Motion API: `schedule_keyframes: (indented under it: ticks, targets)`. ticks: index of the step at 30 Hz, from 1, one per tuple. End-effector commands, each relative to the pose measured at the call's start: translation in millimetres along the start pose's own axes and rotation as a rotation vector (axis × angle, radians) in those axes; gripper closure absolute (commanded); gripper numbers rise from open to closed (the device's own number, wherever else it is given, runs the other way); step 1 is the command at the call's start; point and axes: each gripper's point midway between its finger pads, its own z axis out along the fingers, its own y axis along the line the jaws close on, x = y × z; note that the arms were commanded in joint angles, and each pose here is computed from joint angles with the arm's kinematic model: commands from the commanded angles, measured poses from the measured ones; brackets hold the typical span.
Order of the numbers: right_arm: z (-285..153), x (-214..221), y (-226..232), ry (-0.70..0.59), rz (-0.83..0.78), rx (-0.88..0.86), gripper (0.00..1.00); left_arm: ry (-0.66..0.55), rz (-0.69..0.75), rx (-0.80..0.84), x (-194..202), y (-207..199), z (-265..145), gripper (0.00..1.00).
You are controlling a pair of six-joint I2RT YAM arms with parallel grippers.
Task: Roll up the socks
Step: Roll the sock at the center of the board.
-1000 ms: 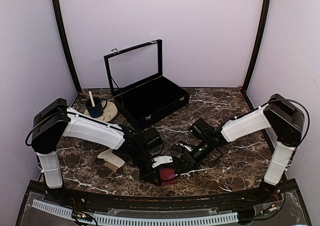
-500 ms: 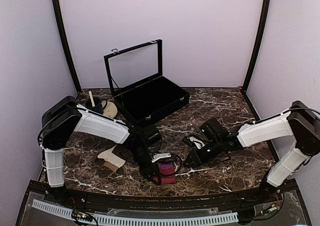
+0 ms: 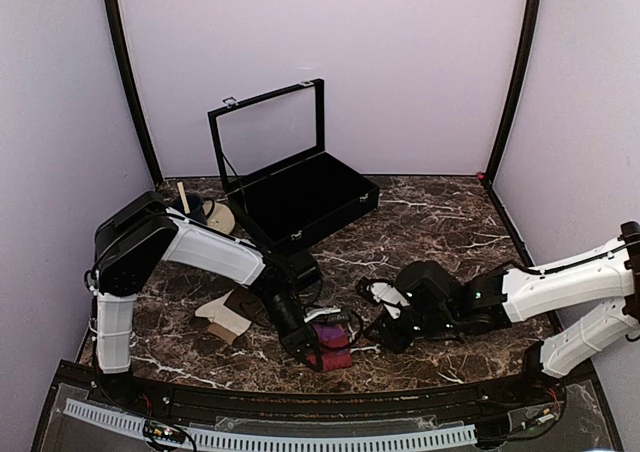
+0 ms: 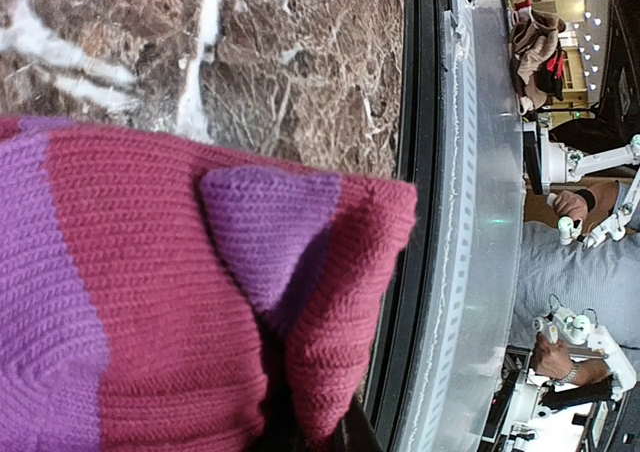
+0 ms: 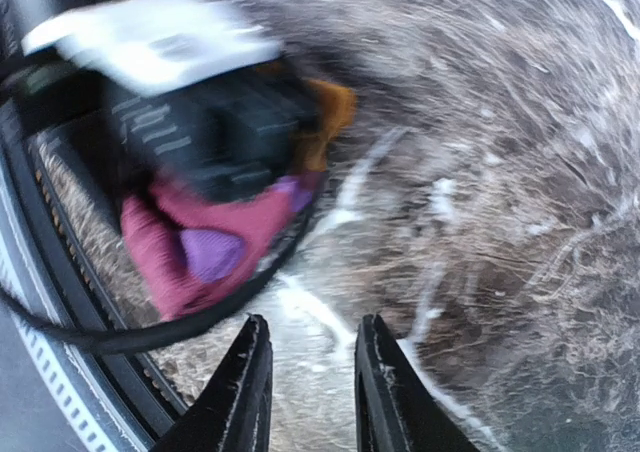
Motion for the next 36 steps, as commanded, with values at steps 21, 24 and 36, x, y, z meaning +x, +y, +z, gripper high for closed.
schedule_keyframes:
  ticks: [21,24,36]
  targets:
    - [7.8,24.9,91.4,0.010,-0.672,0.071,0.60,0.074,-0.113,0.048,20.1,11.6,9.1,0.95]
    - [12.9,25.0,96.0,0.017,-0.717,0.071,0.60,0.075,-0.115,0.054,20.6,11.6,8.4,0.95]
    - [35.4,31.3,99.8,0.065,-0.848,0.082,0.60,0.073,-0.118,0.072,21.7,12.0,7.1,0.95]
